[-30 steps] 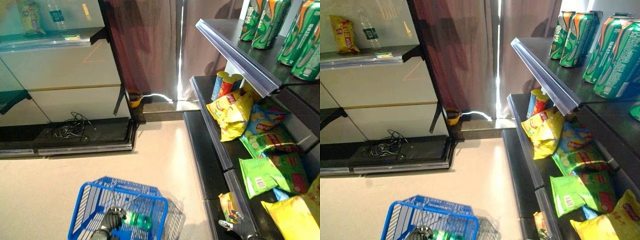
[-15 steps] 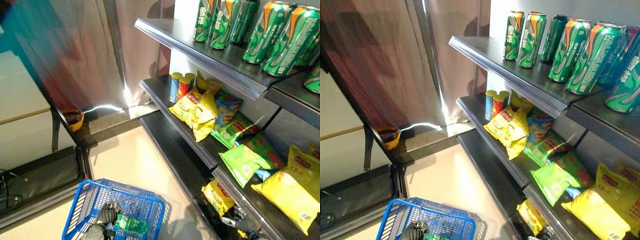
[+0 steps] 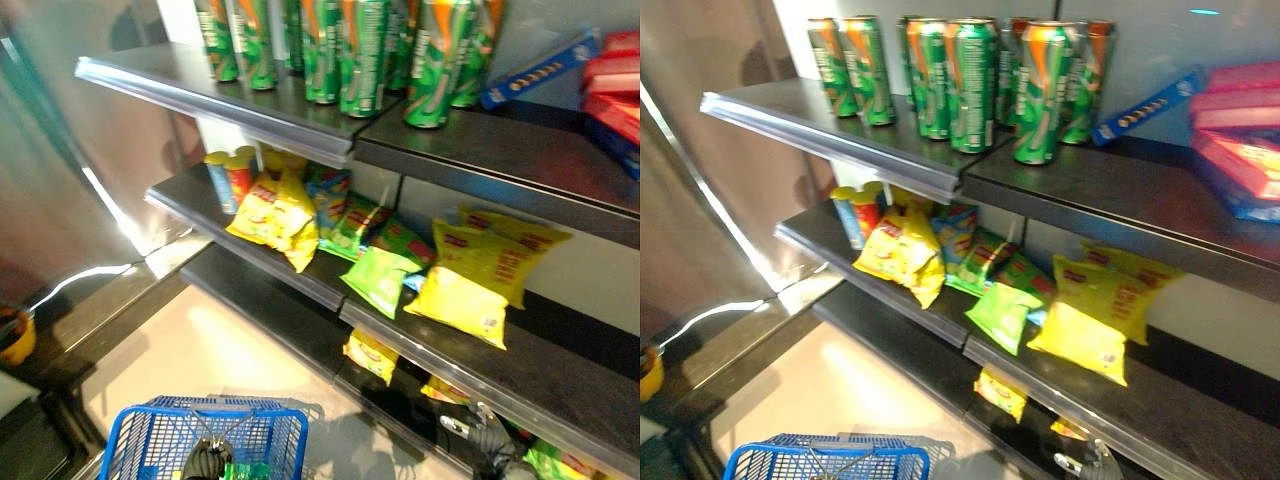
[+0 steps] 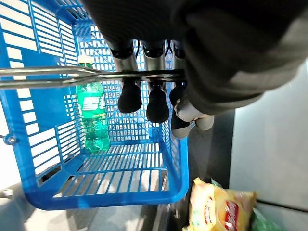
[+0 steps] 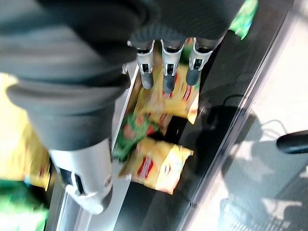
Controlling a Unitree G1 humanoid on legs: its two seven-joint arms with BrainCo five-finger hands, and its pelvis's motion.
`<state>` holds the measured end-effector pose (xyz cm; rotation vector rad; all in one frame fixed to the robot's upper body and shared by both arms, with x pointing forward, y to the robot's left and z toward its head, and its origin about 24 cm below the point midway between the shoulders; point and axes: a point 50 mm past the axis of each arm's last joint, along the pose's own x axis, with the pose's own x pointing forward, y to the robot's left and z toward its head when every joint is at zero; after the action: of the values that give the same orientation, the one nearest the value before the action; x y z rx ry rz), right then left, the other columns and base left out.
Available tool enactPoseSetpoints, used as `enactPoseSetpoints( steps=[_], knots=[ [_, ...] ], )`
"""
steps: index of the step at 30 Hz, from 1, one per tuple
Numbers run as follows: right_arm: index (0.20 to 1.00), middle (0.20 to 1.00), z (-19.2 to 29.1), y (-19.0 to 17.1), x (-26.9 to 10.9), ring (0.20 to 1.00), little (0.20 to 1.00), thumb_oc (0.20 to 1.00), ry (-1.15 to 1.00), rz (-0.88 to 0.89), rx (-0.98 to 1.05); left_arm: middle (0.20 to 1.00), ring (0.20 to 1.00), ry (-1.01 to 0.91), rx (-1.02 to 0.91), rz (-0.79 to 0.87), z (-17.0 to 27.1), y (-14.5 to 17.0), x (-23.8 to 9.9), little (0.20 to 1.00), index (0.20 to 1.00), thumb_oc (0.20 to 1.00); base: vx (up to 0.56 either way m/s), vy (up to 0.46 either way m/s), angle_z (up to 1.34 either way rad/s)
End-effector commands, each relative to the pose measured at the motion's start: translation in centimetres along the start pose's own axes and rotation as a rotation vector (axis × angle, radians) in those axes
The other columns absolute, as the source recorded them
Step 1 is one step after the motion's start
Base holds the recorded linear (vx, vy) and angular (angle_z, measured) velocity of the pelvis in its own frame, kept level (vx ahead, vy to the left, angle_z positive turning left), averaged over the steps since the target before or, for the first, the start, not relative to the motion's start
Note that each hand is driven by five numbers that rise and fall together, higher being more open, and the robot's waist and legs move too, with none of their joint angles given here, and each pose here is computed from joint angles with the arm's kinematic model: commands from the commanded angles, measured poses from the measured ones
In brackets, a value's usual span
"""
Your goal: Pick up the snacks into the basket
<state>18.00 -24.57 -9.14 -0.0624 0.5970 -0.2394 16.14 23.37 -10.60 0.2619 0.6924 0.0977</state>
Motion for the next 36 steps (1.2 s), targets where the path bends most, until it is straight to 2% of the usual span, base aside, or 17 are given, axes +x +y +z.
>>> enactPoseSetpoints(
  steps=[1, 11, 21, 27, 29, 36],
  knots=[
    [1.000, 1.000, 3.7, 0.5, 0.9, 1.000, 1.000, 1.000, -0.157, 0.023, -0.004, 0.200, 0.200, -0.253, 0.002, 0.036, 5.2, 1.8, 0.6, 0.200, 0.200, 0.200, 0.08, -0.045, 0.09],
    [1.000, 1.000, 6.5, 0.6, 0.9, 1.000, 1.000, 1.000, -0.272, 0.047, -0.031, 0.200, 0.200, -0.239, 0.010, 0.038, 4.6, 2.0, 0.3, 0.200, 0.200, 0.200, 0.04, -0.039, 0.03],
    [1.000, 1.000, 8.8, -0.5, 1.8, 1.000, 1.000, 1.000, -0.323, -0.008, -0.060, 0.200, 0.200, -0.344, 0.001, 0.009, 7.2, 1.7, 0.4, 0.200, 0.200, 0.200, 0.01, -0.014, 0.06],
    [1.000, 1.000, 13.8, -2.2, 3.4, 1.000, 1.000, 1.000, -0.407, -0.092, -0.081, 0.200, 0.200, -0.454, -0.005, -0.041, 10.3, 1.4, 0.4, 0.200, 0.200, 0.200, -0.03, -0.060, 0.11],
    [1.000, 1.000, 13.8, -2.2, 3.5, 1.000, 1.000, 1.000, -0.407, -0.092, -0.081, 0.200, 0.200, -0.455, -0.005, -0.041, 10.4, 1.4, 0.4, 0.200, 0.200, 0.200, -0.01, -0.059, 0.17],
    [1.000, 1.000, 20.1, -3.1, 3.6, 1.000, 1.000, 1.000, -0.557, -0.148, -0.100, 0.200, 0.200, -0.501, -0.001, -0.054, 11.8, 1.7, 0.4, 0.200, 0.200, 0.200, 0.00, -0.069, 0.14]
  ],
)
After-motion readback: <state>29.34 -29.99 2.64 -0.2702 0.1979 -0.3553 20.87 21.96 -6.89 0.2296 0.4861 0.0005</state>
